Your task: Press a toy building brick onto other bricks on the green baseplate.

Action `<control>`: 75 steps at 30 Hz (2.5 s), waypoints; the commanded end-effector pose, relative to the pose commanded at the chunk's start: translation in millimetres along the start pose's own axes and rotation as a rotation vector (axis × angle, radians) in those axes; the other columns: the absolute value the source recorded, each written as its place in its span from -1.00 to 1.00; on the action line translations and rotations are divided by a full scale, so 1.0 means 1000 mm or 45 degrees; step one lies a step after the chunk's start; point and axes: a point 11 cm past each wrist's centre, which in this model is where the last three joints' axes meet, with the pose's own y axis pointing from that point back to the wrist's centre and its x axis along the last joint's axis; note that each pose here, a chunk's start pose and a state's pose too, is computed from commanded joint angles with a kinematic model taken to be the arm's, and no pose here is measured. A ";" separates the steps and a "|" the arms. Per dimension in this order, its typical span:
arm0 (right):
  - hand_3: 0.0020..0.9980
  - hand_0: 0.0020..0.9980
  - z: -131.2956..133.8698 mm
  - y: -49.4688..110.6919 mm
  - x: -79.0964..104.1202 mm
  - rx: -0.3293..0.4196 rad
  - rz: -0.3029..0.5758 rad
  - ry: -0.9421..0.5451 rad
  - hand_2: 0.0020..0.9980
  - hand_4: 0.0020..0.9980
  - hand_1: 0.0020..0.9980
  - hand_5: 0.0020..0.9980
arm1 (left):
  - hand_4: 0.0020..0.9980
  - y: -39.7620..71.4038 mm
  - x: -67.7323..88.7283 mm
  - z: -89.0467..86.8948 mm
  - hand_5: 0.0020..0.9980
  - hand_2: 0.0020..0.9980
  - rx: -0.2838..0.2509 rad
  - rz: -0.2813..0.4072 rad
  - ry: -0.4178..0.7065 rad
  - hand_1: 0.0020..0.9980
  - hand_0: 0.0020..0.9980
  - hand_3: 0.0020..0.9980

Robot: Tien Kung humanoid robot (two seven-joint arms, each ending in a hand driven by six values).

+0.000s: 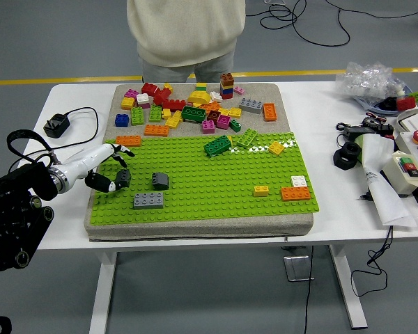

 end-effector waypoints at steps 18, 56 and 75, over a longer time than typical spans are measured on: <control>0.54 0.58 0.003 0.000 -0.002 -0.006 -0.003 0.005 0.52 1.00 0.44 0.38 | 0.49 -0.003 -0.008 -0.003 -1.00 0.26 0.013 -0.009 0.012 0.52 0.73 0.55; 0.54 0.58 0.005 -0.001 -0.003 -0.010 -0.006 -0.001 0.52 1.00 0.44 0.38 | -0.05 0.001 0.002 0.001 -1.00 0.07 -0.020 0.070 -0.015 0.29 0.55 0.14; 0.54 0.58 0.001 0.000 0.005 0.007 0.007 -0.023 0.52 1.00 0.44 0.38 | -0.12 0.031 0.007 0.040 -1.00 0.07 -0.156 0.127 -0.086 0.26 0.51 0.14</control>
